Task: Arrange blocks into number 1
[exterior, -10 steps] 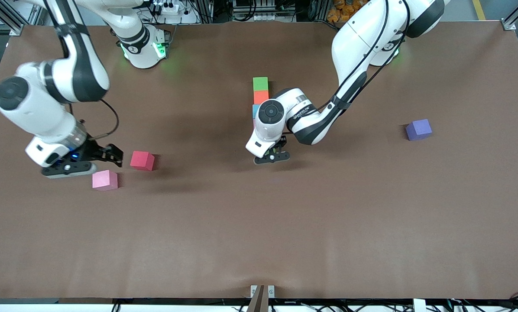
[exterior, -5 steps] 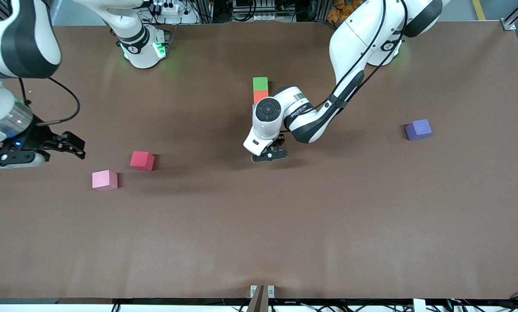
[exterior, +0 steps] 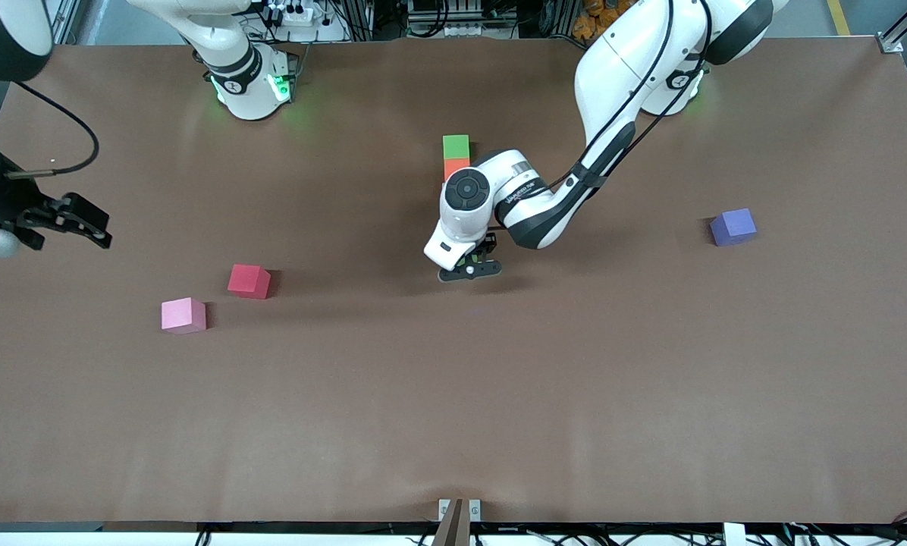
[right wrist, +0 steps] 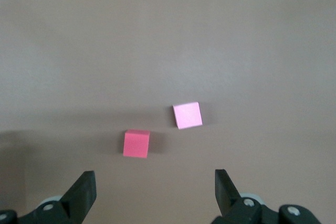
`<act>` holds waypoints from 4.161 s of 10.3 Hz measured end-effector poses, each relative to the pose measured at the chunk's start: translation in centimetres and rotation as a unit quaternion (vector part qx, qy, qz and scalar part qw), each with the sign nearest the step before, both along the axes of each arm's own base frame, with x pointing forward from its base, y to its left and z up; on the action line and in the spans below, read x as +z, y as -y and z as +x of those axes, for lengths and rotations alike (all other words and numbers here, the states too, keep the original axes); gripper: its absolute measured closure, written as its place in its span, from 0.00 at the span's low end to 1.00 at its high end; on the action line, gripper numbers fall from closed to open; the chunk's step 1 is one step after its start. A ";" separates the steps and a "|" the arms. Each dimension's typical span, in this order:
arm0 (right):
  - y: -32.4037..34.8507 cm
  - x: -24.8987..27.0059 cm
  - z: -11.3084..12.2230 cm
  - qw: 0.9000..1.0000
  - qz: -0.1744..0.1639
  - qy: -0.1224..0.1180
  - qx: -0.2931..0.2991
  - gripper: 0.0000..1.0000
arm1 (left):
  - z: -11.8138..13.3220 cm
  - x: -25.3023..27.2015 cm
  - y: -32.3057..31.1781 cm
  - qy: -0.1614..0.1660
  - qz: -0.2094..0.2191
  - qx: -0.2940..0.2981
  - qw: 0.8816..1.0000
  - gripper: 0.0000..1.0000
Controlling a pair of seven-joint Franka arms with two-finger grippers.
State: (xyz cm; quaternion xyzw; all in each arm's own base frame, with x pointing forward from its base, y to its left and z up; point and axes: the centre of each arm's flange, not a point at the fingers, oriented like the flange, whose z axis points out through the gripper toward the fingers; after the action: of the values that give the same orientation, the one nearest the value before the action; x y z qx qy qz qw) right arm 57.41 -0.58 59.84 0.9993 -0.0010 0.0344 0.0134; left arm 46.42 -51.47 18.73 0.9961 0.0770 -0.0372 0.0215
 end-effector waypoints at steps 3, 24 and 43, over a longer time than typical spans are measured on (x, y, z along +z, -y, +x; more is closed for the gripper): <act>1.7 0.7 -0.5 1.000 -0.002 -0.020 0.017 0.00 | 0.0 0.0 0.0 0.000 0.000 0.000 1.000 0.39; 0.4 2.1 -0.7 0.999 -0.001 -0.035 0.040 0.00 | 12.0 19.1 -15.2 0.065 0.047 0.109 0.991 0.00; 0.8 2.2 -0.7 0.999 -0.001 -0.034 0.036 0.00 | 6.6 47.7 -46.3 0.051 0.027 -0.068 0.996 0.00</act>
State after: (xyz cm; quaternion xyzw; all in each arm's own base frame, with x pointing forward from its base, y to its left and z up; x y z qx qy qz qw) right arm 56.72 -1.36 62.05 0.9993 0.0359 0.0011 0.0129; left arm 53.00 -5.17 66.45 0.9998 0.0091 0.0143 -0.0039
